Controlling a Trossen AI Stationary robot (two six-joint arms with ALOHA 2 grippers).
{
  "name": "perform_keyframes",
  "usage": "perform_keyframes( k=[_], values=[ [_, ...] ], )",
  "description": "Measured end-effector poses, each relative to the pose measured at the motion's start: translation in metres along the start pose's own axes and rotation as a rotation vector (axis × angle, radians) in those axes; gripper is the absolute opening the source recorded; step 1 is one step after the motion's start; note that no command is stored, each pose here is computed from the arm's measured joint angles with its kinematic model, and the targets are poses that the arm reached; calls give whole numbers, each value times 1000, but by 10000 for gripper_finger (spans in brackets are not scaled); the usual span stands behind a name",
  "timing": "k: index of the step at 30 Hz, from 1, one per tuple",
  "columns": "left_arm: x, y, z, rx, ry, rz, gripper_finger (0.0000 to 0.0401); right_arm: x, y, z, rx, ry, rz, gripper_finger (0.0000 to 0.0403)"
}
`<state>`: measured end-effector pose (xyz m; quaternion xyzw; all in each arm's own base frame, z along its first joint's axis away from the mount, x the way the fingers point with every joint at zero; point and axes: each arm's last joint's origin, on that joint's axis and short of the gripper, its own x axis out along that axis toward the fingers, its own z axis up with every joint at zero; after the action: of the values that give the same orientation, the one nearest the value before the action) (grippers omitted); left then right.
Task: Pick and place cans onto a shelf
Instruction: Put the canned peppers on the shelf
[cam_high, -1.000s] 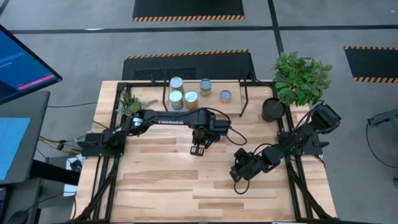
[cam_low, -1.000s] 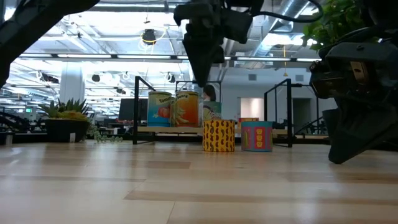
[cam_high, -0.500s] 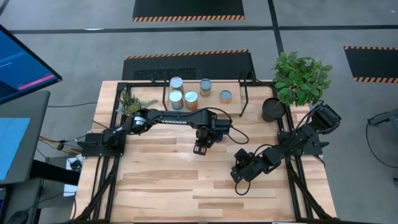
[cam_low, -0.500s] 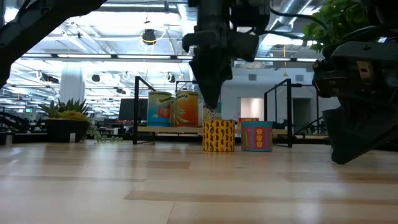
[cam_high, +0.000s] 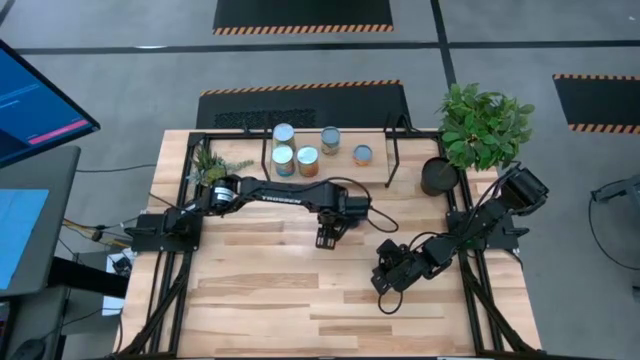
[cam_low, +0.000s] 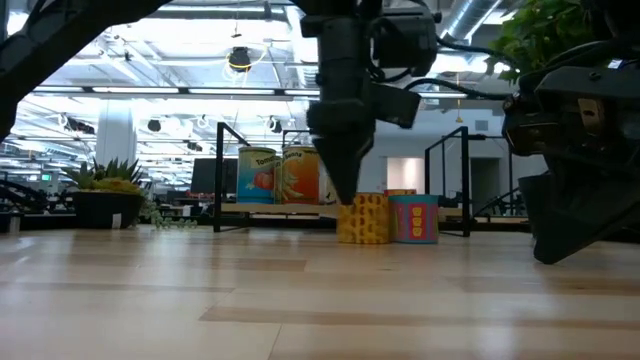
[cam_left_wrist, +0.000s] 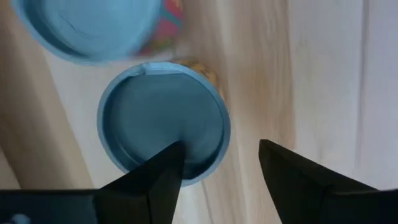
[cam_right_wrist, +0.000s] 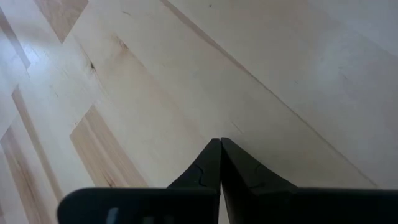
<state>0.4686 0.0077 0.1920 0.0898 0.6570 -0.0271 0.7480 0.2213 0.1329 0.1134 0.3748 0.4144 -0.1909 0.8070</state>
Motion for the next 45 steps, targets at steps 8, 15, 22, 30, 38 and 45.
perform_keyframes(
  k=[8,15,22,30,38,45],
  values=[
    [1,3,5,-2,-37,57,76,0,0,0,-1,1,-3,28],
    [-1,1,4,53,-18,54,3,0,0,0,-1,2,-3,25],
    [-39,4,7,109,-8,93,1,0,-1,0,-4,3,-12,27],
    [-66,46,11,126,-133,192,0,0,-1,0,-4,2,-13,25],
    [-55,96,0,86,-106,253,0,0,0,0,10,1,5,28],
    [-51,119,-9,65,-98,231,0,0,0,0,11,2,7,26]
  ],
)
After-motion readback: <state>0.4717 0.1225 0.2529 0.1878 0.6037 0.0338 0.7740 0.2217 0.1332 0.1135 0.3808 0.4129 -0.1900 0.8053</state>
